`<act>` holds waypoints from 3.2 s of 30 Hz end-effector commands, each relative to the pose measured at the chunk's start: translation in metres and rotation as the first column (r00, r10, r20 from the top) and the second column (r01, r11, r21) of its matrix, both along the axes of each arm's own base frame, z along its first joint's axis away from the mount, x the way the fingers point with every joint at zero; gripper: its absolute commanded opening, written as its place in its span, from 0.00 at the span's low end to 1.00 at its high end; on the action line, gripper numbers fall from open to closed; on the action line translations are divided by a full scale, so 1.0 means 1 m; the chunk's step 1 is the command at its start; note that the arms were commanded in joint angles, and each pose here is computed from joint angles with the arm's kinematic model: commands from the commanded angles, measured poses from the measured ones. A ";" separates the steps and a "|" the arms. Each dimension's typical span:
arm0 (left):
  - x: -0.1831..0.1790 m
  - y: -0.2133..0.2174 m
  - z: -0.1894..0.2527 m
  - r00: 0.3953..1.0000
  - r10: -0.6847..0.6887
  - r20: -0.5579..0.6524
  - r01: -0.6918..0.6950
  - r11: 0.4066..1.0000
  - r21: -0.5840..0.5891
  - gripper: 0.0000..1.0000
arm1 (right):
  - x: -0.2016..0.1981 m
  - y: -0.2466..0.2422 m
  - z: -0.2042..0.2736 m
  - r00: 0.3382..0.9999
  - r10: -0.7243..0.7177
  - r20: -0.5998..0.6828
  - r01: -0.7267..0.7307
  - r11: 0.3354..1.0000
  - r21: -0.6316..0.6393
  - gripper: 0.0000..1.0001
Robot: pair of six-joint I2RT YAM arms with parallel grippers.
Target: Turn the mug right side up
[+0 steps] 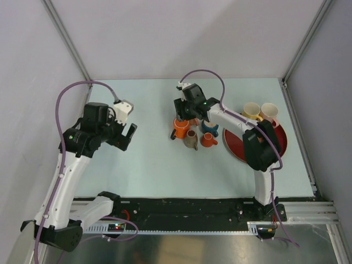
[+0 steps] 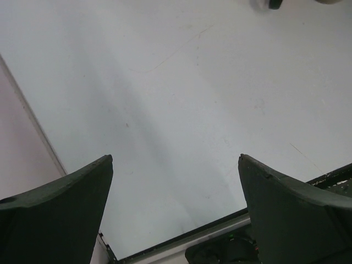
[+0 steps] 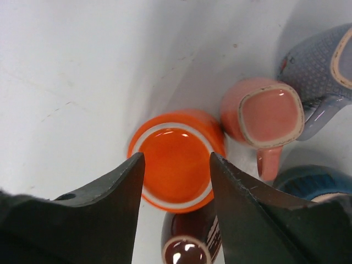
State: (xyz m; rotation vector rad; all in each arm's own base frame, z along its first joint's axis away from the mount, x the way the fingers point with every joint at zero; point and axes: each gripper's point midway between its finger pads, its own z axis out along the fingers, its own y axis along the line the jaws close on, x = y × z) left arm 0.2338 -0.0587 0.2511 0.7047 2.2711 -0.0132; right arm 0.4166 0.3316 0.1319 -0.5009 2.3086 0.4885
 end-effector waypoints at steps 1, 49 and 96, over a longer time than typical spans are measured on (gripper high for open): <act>-0.003 0.011 0.012 0.996 0.080 0.039 -0.077 0.995 -0.069 1.00 | 0.024 -0.001 0.007 0.991 -0.117 0.069 0.119 0.993 -0.026 0.55; -0.046 0.046 0.039 0.932 0.347 0.104 -0.304 0.906 -0.295 0.99 | -0.175 0.087 -0.017 0.886 0.456 0.084 -0.452 0.890 -0.060 0.93; -0.017 0.026 0.042 0.975 0.164 0.150 -0.118 0.954 -0.276 0.92 | -0.135 0.057 -0.011 0.810 0.579 0.093 -0.568 0.814 -0.118 0.00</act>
